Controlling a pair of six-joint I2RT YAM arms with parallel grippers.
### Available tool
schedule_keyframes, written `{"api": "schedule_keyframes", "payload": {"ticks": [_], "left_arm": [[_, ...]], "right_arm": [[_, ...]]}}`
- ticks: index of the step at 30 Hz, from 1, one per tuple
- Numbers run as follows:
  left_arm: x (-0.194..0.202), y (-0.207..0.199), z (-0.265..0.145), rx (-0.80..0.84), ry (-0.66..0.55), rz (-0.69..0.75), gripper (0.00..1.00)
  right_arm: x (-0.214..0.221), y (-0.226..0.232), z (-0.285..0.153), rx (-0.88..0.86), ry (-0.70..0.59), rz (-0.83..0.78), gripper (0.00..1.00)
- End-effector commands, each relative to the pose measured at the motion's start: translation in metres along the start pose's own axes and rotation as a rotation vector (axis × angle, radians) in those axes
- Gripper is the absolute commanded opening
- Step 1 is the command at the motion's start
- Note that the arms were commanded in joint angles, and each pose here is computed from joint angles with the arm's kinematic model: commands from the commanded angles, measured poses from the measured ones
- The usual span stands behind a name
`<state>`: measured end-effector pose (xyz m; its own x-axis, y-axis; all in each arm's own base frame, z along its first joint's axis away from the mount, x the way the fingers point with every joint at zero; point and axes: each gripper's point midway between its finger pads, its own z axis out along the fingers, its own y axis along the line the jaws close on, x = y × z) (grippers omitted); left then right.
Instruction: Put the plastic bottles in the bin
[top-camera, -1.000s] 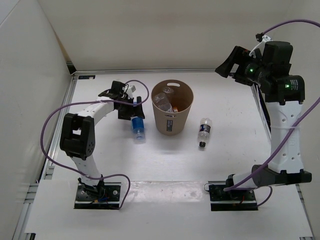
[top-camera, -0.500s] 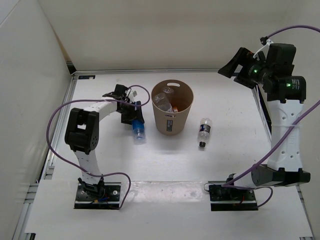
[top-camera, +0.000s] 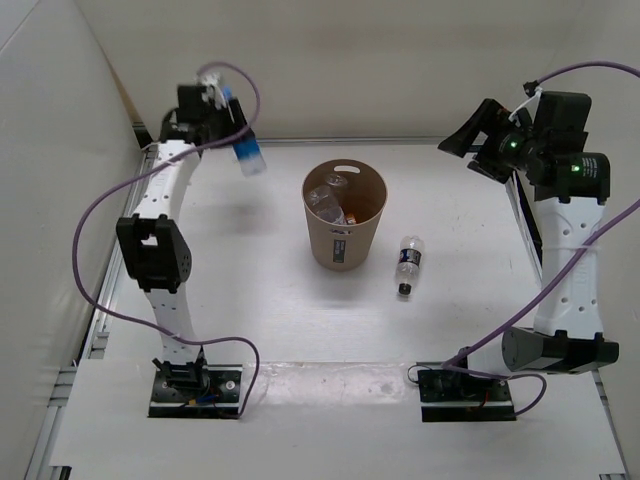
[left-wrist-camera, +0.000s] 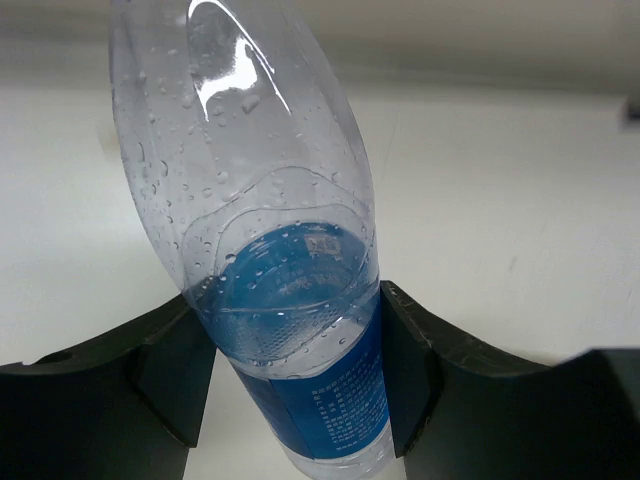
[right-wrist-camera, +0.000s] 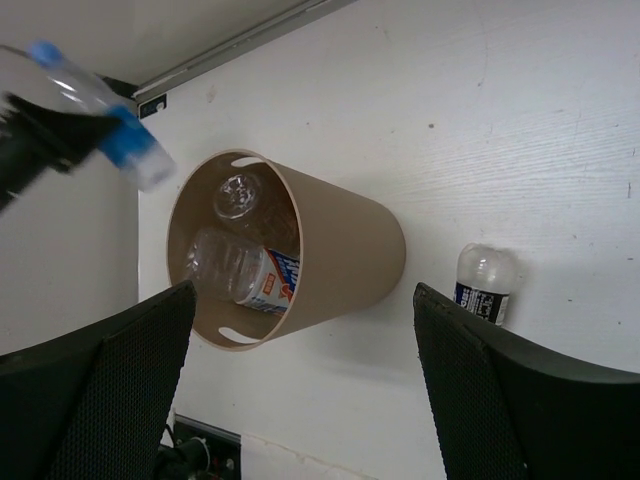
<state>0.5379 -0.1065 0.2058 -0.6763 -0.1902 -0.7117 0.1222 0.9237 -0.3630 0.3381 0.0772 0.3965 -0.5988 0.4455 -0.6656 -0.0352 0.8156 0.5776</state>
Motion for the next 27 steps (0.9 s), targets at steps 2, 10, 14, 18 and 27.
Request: {"api": "schedule_keyframes", "payload": {"ticks": [2,10,14,18,27], "left_arm": [[-0.143,-0.059,-0.07,0.135,-0.406,0.091,0.65],[-0.174,-0.196,-0.138,0.584,-0.61,0.141,0.65],[-0.153,-0.244,-0.145,0.749,-0.565,0.081,0.64],[-0.108,-0.285,-0.144,0.845,-0.472,0.071,0.64],[-0.018,-0.293,-0.114,0.843,-0.264,0.064,0.64]], "right_arm": [[-0.001,0.01,0.0,-0.036,-0.02,-0.005,0.9],[0.023,0.003,0.011,0.009,0.041,0.016,0.9],[0.035,-0.01,0.015,0.046,0.063,0.05,0.9],[0.05,-0.028,0.026,0.099,0.108,0.086,0.9],[0.078,-0.055,0.043,0.186,0.189,0.16,0.9]]}}
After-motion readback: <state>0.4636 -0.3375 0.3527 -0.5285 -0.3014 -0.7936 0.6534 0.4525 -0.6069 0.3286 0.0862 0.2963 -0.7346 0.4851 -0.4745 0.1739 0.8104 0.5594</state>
